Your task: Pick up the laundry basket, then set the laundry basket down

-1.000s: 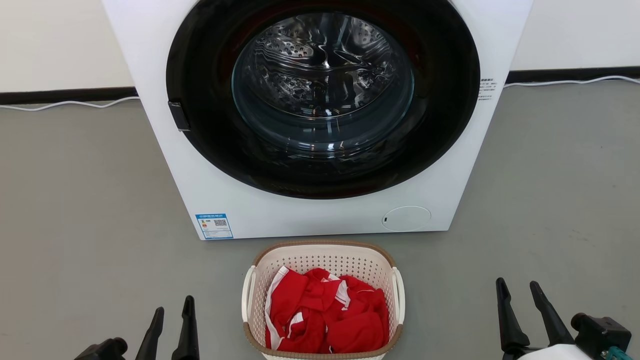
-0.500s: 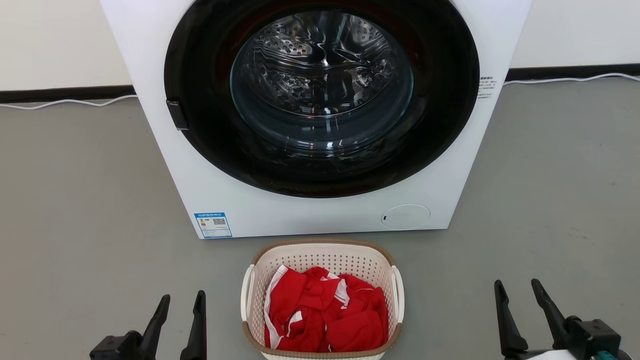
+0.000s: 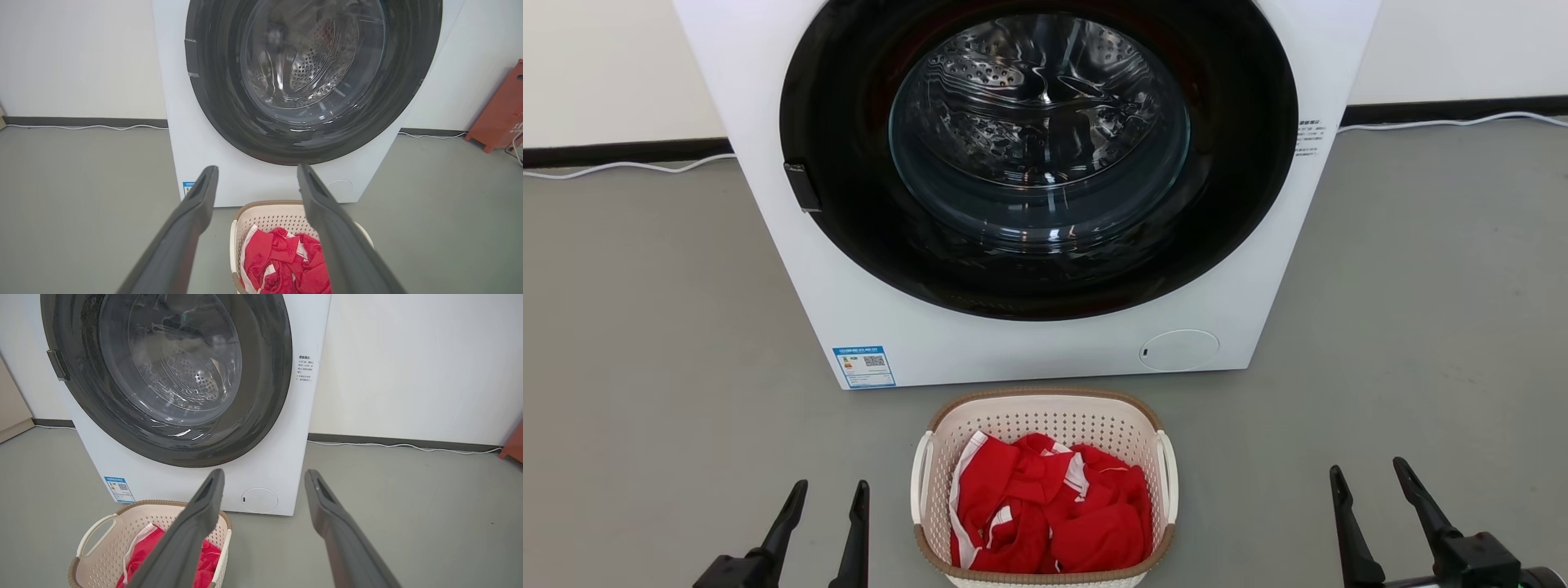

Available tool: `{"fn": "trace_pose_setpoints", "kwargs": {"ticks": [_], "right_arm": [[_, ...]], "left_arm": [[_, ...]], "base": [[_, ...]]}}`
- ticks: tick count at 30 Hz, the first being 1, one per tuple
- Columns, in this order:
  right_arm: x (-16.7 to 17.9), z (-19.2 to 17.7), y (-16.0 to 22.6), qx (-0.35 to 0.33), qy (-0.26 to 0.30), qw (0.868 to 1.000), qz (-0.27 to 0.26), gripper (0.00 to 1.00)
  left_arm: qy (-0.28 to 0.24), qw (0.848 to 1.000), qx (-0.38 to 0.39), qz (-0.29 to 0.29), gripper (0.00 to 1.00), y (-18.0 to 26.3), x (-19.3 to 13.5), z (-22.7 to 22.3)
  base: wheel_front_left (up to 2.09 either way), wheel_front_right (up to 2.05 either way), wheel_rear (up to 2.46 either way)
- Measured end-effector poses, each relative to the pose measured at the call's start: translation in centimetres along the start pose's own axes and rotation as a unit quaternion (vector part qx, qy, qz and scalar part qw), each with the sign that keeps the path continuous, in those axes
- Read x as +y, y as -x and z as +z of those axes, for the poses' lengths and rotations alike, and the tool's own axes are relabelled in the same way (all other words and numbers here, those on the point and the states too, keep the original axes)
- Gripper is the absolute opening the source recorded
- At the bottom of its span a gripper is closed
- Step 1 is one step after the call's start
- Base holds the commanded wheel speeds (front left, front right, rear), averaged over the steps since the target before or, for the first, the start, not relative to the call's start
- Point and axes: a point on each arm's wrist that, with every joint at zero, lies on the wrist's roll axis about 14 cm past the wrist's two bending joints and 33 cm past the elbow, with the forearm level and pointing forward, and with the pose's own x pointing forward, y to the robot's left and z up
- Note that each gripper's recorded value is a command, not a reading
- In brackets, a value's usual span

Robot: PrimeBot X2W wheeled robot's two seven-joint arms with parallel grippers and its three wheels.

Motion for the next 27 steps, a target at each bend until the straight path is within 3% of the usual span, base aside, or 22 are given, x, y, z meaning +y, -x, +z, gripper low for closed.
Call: {"fn": "trace_pose_setpoints", "kwargs": {"ticks": [5,27], "right_arm": [[0.09,0.01,0.06,-0.002,0.023,1.000,0.004,1.00],[0.12,-0.82,-0.20,0.010,0.019,1.000,0.003,1.00]], "left_arm": [[-0.022,1.000,-0.003,-0.010,1.00,-0.01,-0.42,0.06],[-0.022,1.000,0.010,-0.004,1.00,-0.04,0.12,-0.68]], "base": [[0.00,0.00,0.00],[0.00,0.00,0.00]]}}
